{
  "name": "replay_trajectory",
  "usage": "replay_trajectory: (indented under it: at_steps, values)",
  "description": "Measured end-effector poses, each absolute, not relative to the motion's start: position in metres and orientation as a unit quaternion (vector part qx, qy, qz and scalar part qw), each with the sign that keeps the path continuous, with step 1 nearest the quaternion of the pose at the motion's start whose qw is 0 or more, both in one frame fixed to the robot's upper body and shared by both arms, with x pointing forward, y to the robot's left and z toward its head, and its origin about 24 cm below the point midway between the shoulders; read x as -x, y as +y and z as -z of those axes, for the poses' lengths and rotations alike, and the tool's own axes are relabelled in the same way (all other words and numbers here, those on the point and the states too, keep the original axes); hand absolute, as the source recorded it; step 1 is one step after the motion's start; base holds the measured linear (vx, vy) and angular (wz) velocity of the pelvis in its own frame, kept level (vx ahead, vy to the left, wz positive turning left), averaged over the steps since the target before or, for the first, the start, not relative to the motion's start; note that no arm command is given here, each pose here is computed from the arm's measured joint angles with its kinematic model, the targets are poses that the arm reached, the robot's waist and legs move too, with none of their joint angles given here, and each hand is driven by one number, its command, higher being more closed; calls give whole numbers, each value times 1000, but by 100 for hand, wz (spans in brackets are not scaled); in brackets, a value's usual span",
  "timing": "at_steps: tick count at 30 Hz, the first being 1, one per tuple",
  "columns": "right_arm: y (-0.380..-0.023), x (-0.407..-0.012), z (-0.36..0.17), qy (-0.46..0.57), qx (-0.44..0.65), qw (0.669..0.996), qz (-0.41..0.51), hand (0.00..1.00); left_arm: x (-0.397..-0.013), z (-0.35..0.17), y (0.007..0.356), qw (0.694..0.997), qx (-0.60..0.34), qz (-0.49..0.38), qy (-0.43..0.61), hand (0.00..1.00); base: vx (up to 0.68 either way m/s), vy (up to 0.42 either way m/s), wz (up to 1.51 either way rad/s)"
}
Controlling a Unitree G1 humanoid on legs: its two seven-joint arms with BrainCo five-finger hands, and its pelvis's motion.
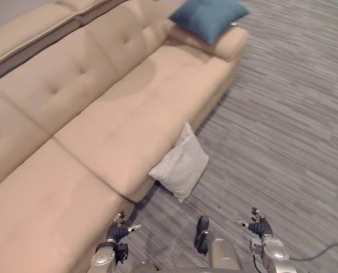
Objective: Pick up cushions and gather them together orderly.
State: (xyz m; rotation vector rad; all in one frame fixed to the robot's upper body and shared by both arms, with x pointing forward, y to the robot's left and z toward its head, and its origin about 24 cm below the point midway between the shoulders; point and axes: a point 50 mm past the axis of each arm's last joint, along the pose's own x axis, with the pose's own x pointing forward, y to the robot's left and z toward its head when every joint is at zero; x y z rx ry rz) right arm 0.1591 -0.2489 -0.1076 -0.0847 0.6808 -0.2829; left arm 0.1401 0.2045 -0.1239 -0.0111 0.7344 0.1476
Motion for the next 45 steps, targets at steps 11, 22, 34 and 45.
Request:
replay_trajectory:
  at_steps: [11, 22, 34, 45]
  values:
    - [-236, -198, 95, 302, 57, 946, 101, 0, -130, 132, 187, 923, 32, -74, 376, 0, 296, -44, -82]
    - [-220, -206, 94, 298, 92, 948, 55, 0, -131, 130, 200, 923, 15, -90, 375, 0, 305, 160, 16]
    - [-242, -184, 101, 324, 92, 937, 94, 0, -137, 136, 183, 917, 34, -91, 387, 0, 261, -322, 111]
    - [-248, -174, 105, 322, 38, 934, 151, 0, -137, 134, 186, 920, 8, -67, 386, 0, 7, -140, 99]
